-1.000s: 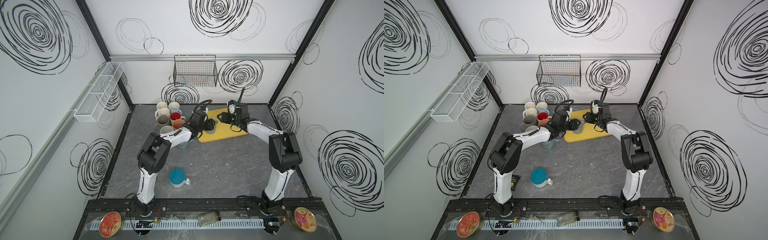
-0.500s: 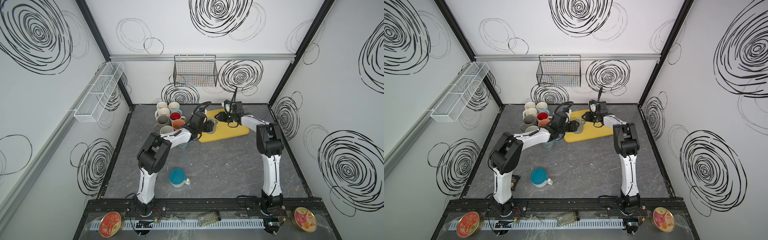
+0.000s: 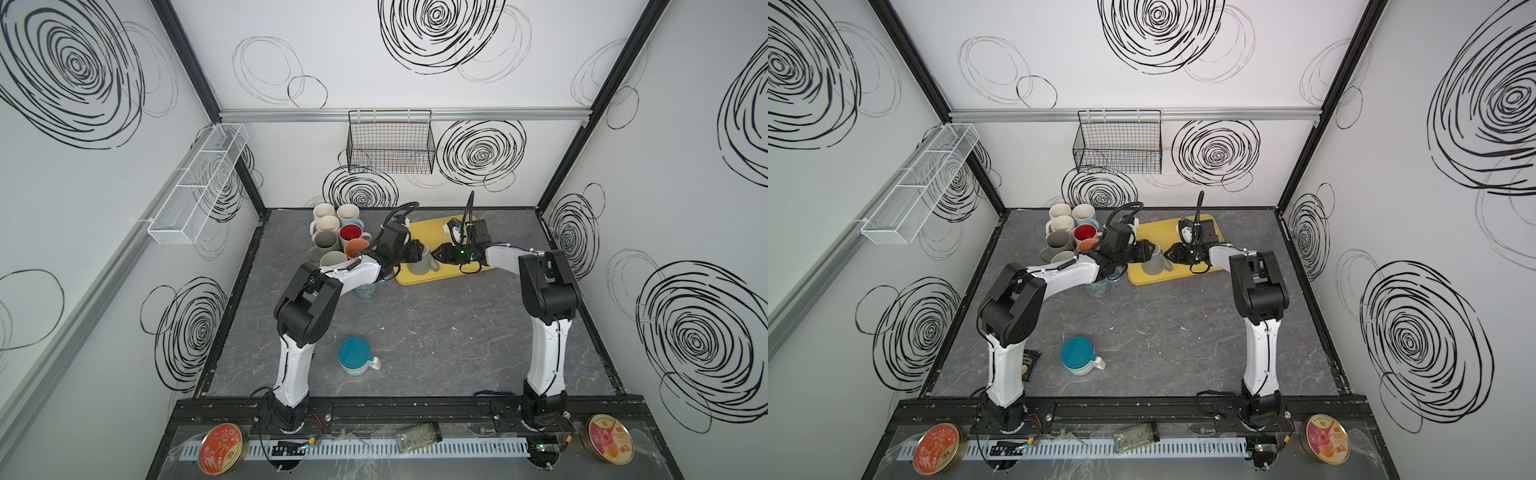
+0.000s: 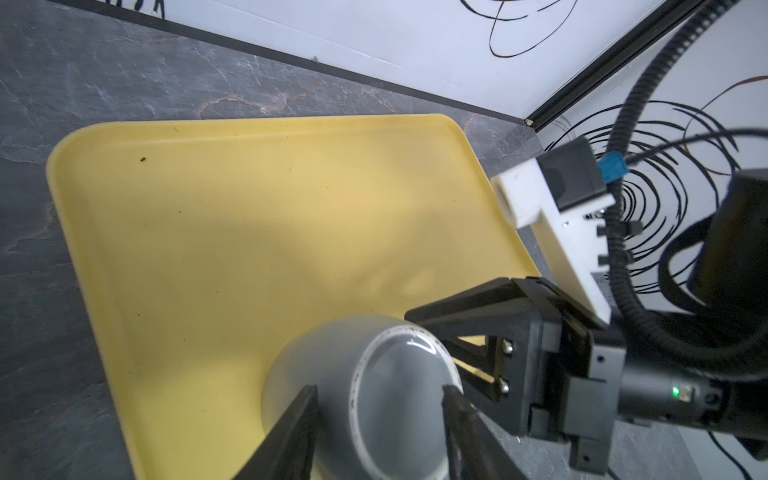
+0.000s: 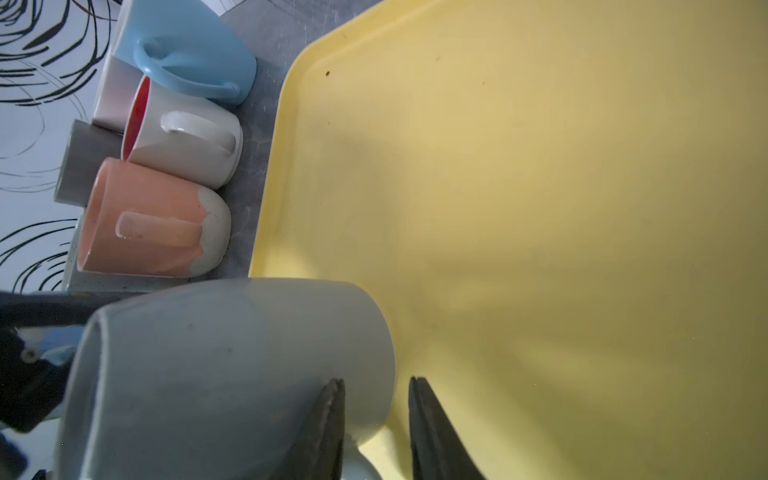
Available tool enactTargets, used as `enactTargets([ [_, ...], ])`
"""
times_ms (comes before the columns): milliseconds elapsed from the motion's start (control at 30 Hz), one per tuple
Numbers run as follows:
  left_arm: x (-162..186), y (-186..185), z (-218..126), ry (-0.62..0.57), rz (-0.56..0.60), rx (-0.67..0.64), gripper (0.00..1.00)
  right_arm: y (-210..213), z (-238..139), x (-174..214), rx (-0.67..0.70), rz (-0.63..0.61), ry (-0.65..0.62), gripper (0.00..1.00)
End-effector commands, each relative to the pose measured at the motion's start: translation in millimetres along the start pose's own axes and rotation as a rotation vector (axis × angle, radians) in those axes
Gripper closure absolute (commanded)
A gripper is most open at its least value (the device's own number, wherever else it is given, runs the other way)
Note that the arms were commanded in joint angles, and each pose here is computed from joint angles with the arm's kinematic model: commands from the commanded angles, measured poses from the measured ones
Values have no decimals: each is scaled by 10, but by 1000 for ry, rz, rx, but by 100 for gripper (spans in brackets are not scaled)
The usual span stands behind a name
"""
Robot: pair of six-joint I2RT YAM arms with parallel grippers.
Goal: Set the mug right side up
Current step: 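Grip the upside-down grey mug with the right gripper while left gripper approaches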
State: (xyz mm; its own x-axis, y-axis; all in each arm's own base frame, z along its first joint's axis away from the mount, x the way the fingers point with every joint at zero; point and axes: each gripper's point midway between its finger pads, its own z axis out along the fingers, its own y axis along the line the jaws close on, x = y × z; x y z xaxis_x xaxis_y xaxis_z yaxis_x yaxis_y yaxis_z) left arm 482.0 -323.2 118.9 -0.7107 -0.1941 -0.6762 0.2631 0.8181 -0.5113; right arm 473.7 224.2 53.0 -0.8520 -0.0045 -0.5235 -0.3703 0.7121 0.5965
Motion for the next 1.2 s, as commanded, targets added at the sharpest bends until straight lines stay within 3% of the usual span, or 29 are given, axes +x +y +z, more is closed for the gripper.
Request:
enactTargets([
  [0,-75,5,63,-19,9,14,48,280,-123,-16,-29,-65,-11,70],
  [300,-273,-7,-248,-40,66,-12,47,164,-392,59,171,-75,6,65],
  [567,-332,62,-657,-67,100,-35,47,378,-599,131,226,-126,-25,57],
  [767,-184,79,-832,-48,122,-29,46,599,-567,258,275,-233,-2,50],
  [1167,-24,93,-808,-22,123,8,46,576,-302,233,309,-276,49,46],
])
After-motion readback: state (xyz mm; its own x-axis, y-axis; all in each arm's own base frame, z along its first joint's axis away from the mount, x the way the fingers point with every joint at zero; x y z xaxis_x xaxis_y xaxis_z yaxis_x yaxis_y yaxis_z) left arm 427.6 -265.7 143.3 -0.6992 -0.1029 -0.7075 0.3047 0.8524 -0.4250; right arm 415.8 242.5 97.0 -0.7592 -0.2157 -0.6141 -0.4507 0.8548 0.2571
